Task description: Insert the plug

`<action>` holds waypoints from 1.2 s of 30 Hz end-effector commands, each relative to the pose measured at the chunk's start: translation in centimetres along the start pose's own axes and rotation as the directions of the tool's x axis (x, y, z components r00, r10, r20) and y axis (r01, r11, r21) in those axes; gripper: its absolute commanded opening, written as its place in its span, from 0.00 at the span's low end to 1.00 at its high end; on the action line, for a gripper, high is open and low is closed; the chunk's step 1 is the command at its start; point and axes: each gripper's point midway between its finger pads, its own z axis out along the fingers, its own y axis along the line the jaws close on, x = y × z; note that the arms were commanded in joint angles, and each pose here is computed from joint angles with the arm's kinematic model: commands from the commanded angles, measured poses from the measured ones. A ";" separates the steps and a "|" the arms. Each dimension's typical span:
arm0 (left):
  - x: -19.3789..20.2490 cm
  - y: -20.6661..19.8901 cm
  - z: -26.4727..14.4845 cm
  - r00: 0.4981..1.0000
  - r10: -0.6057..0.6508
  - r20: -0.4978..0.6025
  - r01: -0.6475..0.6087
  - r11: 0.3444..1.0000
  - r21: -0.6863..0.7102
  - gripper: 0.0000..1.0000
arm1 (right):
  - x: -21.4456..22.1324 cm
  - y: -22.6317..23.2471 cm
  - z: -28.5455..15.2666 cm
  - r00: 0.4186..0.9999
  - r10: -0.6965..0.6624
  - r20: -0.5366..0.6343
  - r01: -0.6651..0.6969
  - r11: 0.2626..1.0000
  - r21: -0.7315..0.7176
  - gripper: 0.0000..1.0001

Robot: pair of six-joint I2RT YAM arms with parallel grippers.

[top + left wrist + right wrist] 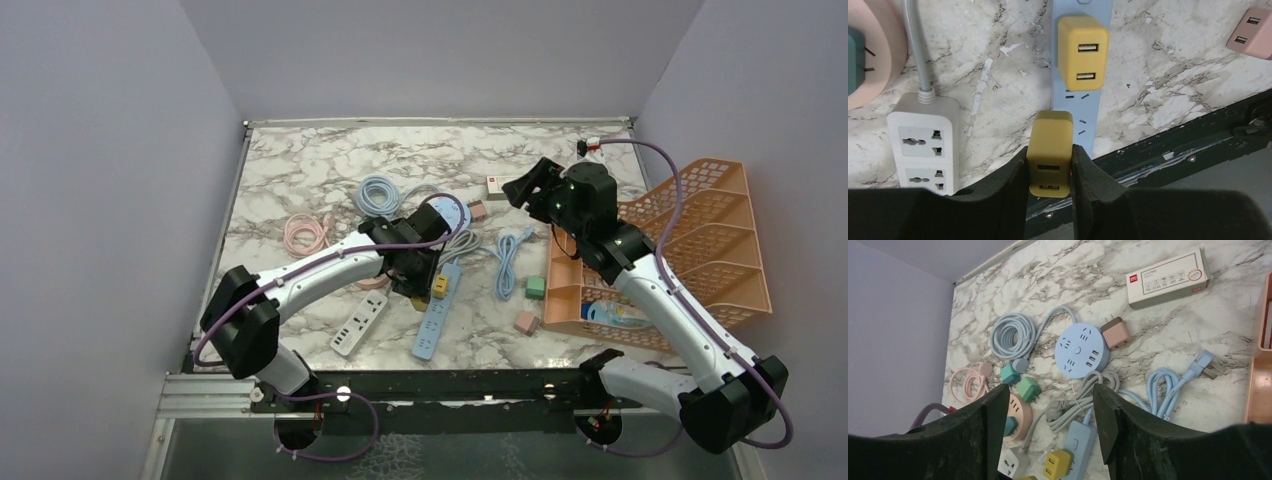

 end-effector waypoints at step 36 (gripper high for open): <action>-0.1 -1.6 3.2 0.989 0.146 -0.016 -0.147 0.980 -0.131 0.00 | 1.0 -1.2 0.1 1.000 -0.017 -0.001 0.017 1.000 0.020 0.62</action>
